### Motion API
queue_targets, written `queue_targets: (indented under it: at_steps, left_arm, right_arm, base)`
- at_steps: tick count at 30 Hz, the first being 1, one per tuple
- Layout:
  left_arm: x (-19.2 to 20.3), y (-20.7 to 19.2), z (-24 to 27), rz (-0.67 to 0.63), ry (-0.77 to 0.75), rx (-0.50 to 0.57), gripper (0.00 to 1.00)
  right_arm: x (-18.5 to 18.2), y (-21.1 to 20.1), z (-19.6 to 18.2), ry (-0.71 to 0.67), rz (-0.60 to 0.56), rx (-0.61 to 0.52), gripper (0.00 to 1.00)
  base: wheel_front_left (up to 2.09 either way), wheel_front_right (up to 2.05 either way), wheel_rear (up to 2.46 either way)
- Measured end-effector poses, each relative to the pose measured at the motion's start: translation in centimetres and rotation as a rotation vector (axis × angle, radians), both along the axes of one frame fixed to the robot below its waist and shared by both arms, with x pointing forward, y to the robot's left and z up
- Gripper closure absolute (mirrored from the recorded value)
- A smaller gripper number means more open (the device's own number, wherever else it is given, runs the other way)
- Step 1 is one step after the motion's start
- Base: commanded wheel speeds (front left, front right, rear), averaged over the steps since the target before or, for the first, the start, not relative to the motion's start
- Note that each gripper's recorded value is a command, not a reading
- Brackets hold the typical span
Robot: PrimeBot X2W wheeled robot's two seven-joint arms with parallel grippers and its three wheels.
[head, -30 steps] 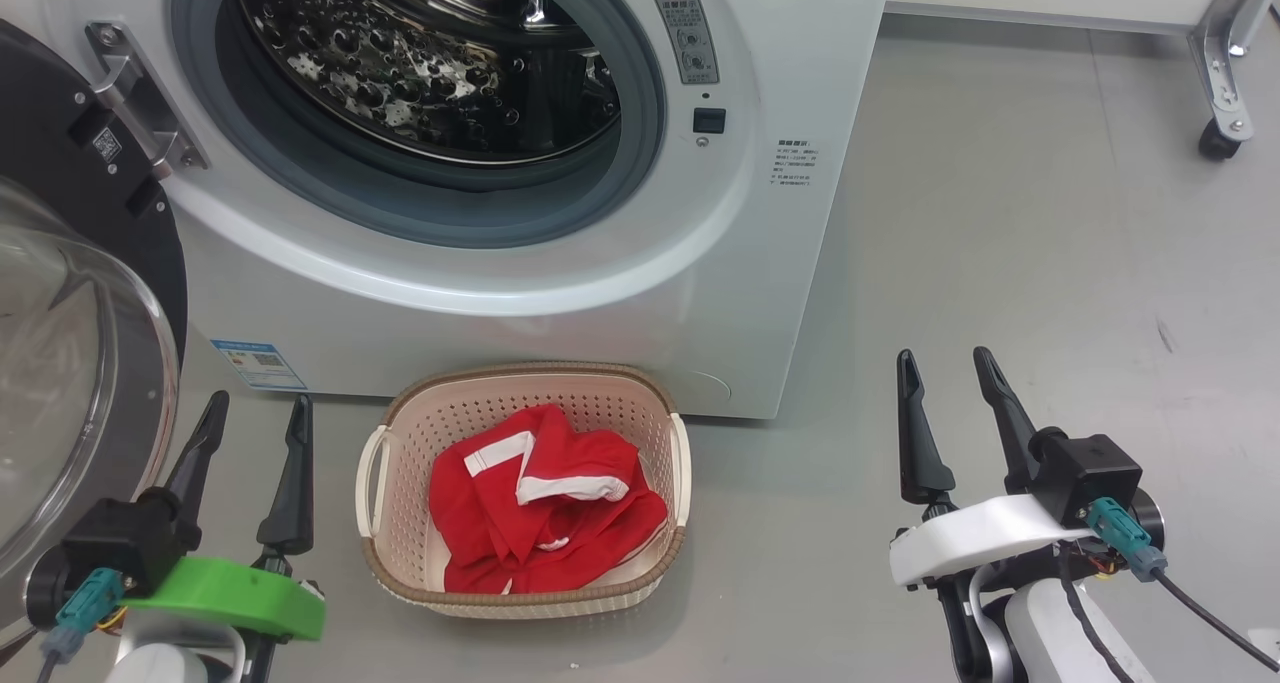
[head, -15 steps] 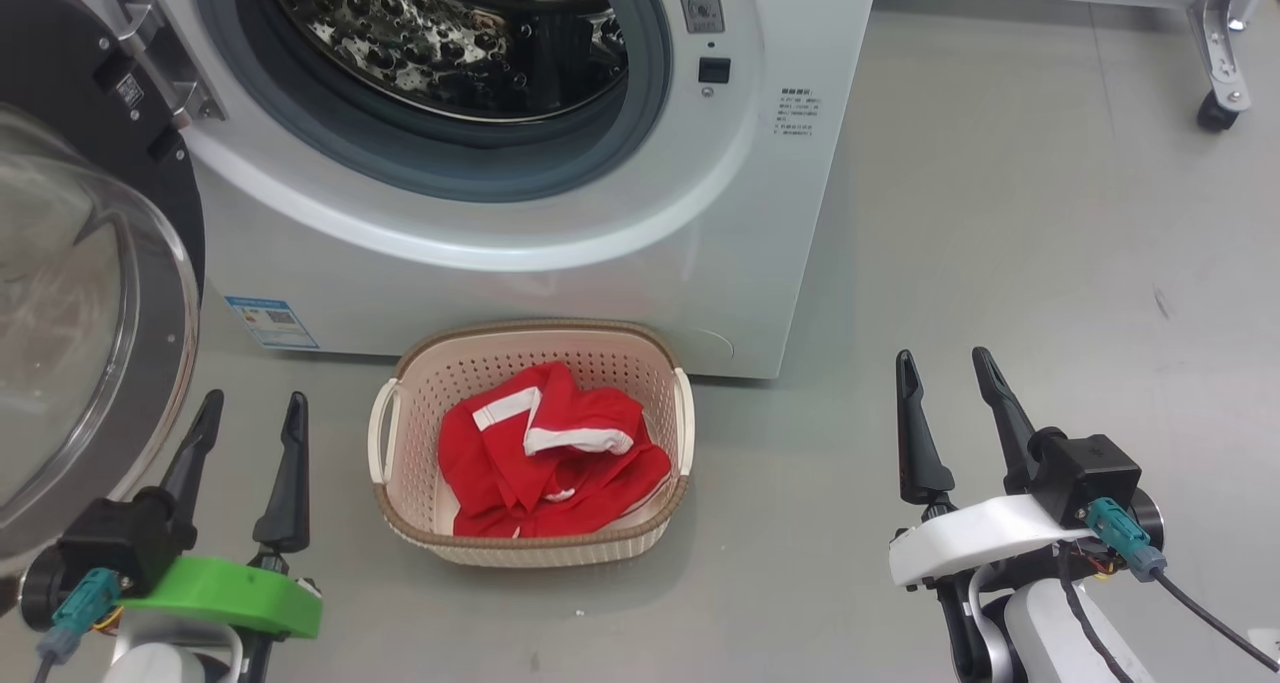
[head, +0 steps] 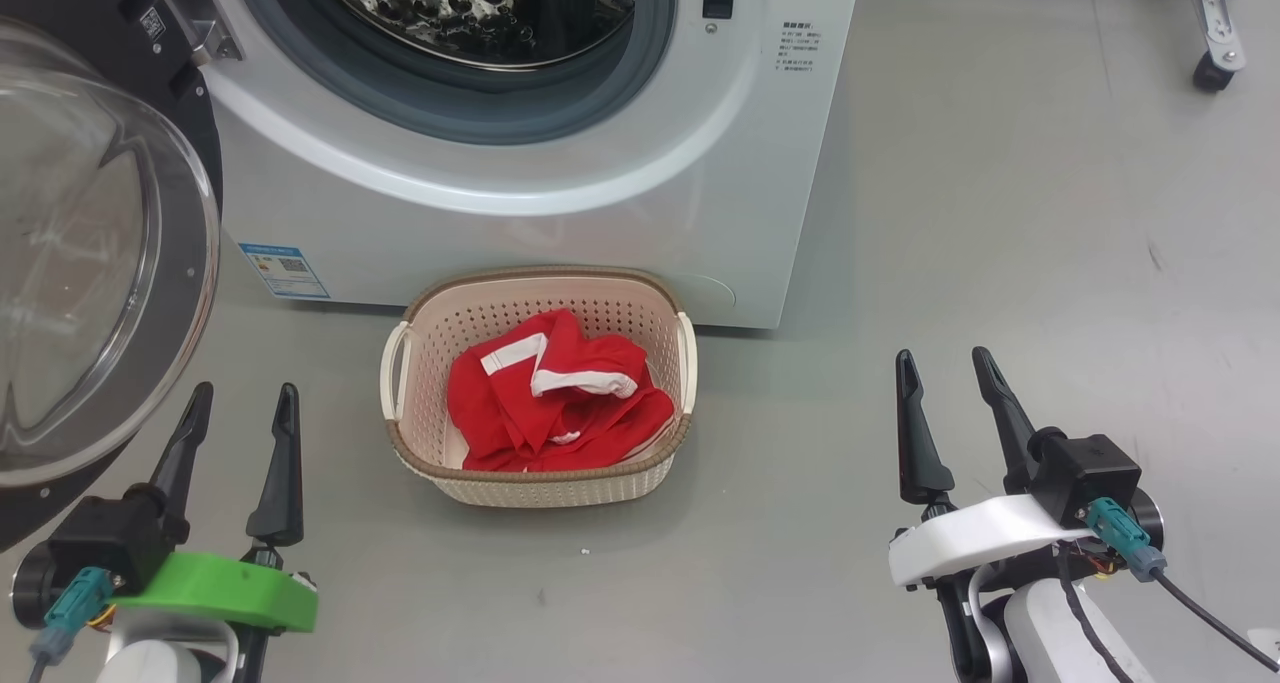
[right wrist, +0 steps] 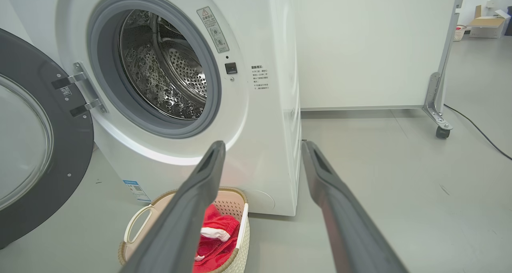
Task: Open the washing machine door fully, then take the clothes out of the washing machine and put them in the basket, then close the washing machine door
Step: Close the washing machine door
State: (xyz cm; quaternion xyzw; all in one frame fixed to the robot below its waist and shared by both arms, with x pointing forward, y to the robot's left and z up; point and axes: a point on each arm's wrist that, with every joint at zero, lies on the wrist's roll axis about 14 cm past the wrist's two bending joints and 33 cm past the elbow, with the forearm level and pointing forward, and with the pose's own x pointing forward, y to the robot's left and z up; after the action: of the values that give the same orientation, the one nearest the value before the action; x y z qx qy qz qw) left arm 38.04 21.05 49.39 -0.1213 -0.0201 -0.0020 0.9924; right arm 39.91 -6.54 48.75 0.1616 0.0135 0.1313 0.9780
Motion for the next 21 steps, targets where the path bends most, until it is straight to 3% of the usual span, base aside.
queue_targets:
  at_steps: [21]
  left_arm:
    - [-0.01, 0.42, 0.08, 0.020, -0.004, -0.002, 0.00]
  right_arm:
    - [0.04, 0.09, -0.09, 0.003, 0.002, 0.000, 0.00]
  base:
    - [-0.27, 0.27, 0.00]
